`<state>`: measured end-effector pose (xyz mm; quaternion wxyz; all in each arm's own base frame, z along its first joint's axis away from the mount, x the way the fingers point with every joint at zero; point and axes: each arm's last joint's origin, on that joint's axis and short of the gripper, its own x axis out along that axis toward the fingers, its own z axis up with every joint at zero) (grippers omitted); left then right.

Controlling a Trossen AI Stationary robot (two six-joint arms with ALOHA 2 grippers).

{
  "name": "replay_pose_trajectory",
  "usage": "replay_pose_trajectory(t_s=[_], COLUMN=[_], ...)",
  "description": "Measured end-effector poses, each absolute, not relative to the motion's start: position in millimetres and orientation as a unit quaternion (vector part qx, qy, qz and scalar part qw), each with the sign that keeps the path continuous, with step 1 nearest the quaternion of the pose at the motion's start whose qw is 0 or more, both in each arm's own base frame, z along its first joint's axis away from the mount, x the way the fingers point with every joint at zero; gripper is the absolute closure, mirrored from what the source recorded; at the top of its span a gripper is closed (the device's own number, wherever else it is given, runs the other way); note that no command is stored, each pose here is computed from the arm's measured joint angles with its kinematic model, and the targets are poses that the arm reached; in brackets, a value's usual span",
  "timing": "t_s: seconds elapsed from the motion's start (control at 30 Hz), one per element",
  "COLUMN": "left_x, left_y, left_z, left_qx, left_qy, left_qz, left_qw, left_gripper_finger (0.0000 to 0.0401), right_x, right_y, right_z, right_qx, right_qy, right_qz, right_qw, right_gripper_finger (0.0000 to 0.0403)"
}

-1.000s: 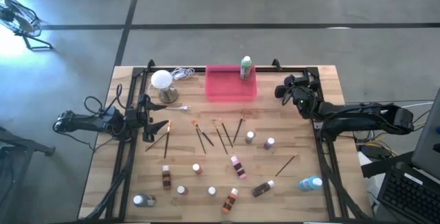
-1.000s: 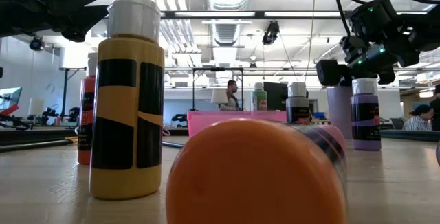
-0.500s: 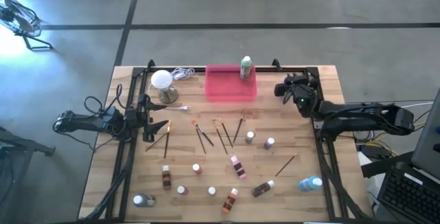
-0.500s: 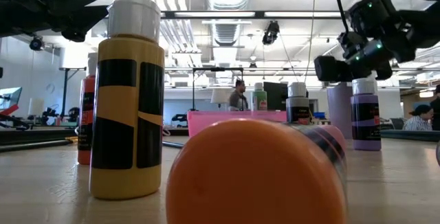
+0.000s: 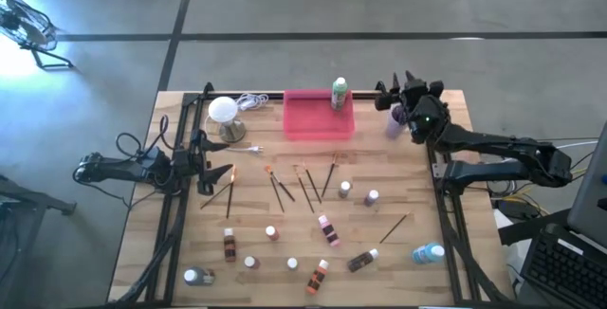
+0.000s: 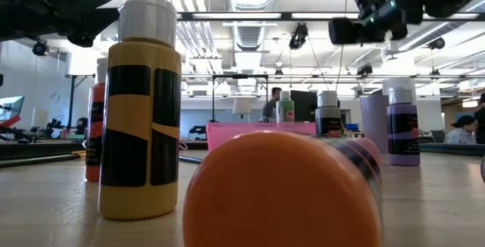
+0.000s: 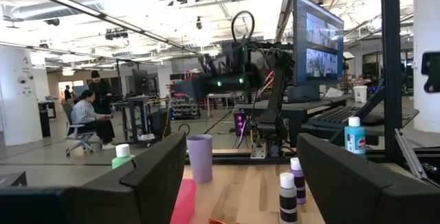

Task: Pick & Place Paint Supplies
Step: Put the black gold paint brush into the violet cup

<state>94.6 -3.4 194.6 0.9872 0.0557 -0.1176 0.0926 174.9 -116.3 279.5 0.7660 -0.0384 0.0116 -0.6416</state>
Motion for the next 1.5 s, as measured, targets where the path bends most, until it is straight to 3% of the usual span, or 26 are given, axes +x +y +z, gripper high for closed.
replay_pose_trajectory(t_s=[0.17,0.33,0.73,1.2,1.5], left_x=[94.6,94.3,94.1,104.6,145.2], left_y=[-3.4,-3.3,-3.9,-2.7,-9.2], left_z=[194.6,195.7,197.8,263.0,267.1], left_qx=[0.056,0.054,-0.009,-0.06,-0.148], left_qy=[-0.118,-0.124,-0.131,0.135,0.404], left_qz=[0.093,0.094,0.075,0.133,0.216], left_qw=[0.987,0.986,0.988,0.98,0.877], left_gripper_finger=[0.0119,0.0119,0.0119,0.0119,0.0119], right_x=[179.2,183.5,207.5,231.4,239.1], right_y=[-117.7,-117.3,-87.1,-62.3,-63.6], right_z=[308.4,325.8,317.7,296.4,271.7], right_qx=[-0.044,-0.026,-0.014,-0.041,-0.018], right_qy=[0.013,0.026,0.066,0.116,0.153], right_qz=[-0.634,-0.585,-0.32,-0.251,-0.25], right_qw=[0.772,0.81,0.945,0.96,0.956], right_gripper_finger=[0.0227,0.0235,0.0285,0.0325,0.0316])
